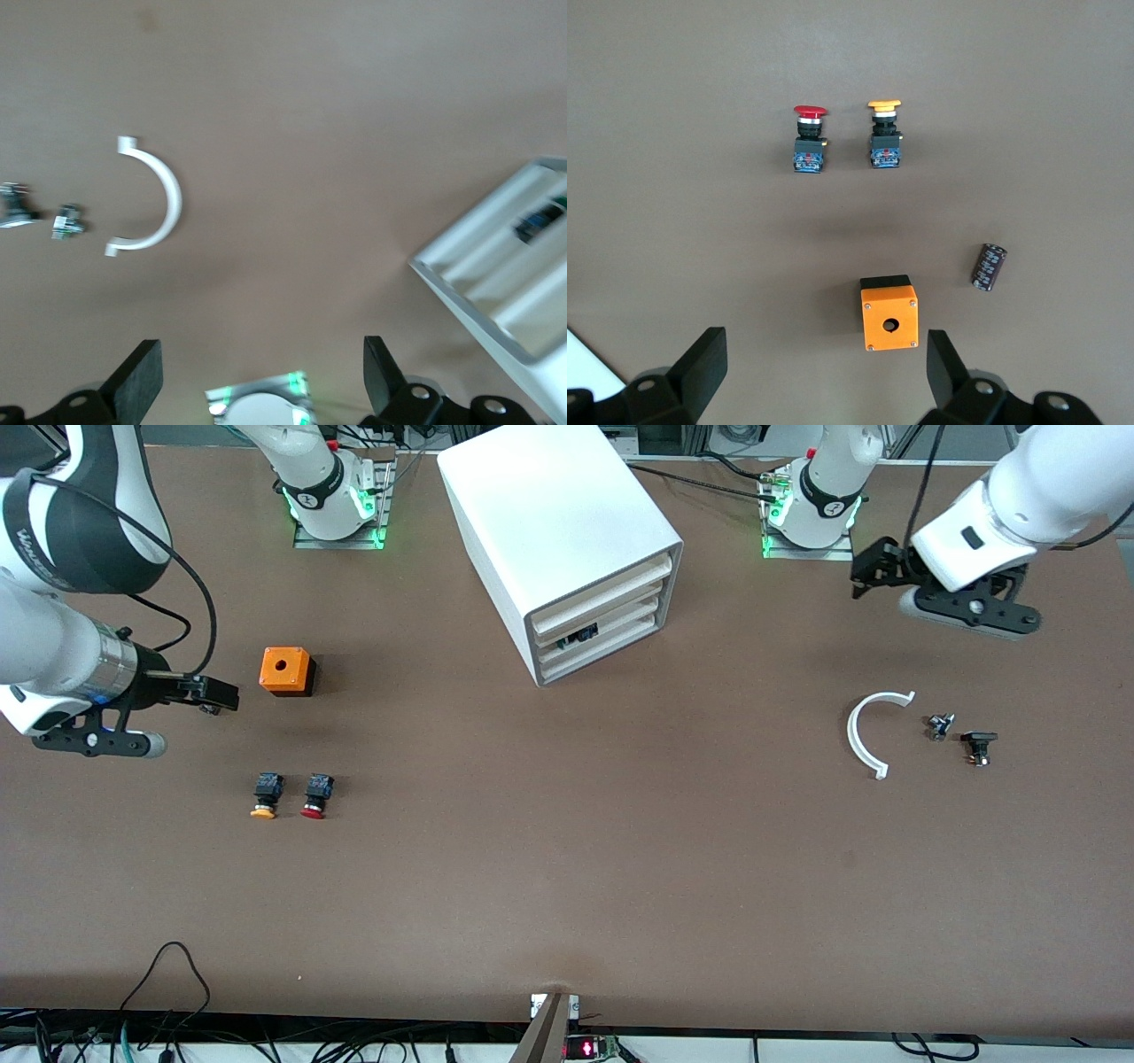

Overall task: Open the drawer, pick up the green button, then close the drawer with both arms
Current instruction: 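Reach the left gripper to the drawer handle while the right gripper rises, then pull the drawer open with the left gripper while the right gripper approaches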

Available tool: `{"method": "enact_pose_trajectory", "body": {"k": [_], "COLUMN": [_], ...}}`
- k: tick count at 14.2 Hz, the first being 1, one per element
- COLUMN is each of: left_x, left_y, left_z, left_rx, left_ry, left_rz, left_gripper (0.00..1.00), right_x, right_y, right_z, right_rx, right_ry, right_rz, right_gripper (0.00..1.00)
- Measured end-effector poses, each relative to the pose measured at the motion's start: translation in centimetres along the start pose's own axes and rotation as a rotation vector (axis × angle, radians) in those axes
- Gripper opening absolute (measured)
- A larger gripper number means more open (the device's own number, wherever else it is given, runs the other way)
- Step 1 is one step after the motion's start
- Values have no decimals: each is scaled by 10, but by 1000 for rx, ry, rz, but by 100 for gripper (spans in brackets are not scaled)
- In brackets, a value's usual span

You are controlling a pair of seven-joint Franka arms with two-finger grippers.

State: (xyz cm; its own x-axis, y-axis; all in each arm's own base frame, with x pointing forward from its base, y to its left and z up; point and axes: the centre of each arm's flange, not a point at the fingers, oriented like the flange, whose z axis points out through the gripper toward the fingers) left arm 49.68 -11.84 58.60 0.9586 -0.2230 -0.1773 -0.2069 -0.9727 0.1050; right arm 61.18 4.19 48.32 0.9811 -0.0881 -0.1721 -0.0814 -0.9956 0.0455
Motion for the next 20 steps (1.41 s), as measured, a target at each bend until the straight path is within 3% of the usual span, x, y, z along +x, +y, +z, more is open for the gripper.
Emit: {"method": "enact_pose_trajectory", "body": {"k": [2, 8, 11, 13, 16, 20], "left_x": [1, 29, 54, 78, 98, 92], "left_y": [16, 72, 100, 110, 111, 117], "left_z": [7, 63, 108, 143, 196, 302], "left_rx": [-62, -371, -597, -725, -844, -925], "left_ry": [-33, -201, -272, -243, -162, -32], "left_rz": [23, 91, 212, 327, 415, 469], "left_gripper": [100, 100, 100, 99, 96, 96], "right_x": [5, 15, 15, 12, 2, -4], "right_y": [-5, -64, -93, -115, -162, -195], "right_z": [6, 5, 3, -5, -16, -16], "right_rx": [1, 6, 12, 27, 41, 51], "right_ry": [-4, 36, 56, 71, 98, 106], "right_rz": [25, 88, 122, 159, 203, 273], "right_gripper": [100, 100, 100, 100, 100, 100]}}
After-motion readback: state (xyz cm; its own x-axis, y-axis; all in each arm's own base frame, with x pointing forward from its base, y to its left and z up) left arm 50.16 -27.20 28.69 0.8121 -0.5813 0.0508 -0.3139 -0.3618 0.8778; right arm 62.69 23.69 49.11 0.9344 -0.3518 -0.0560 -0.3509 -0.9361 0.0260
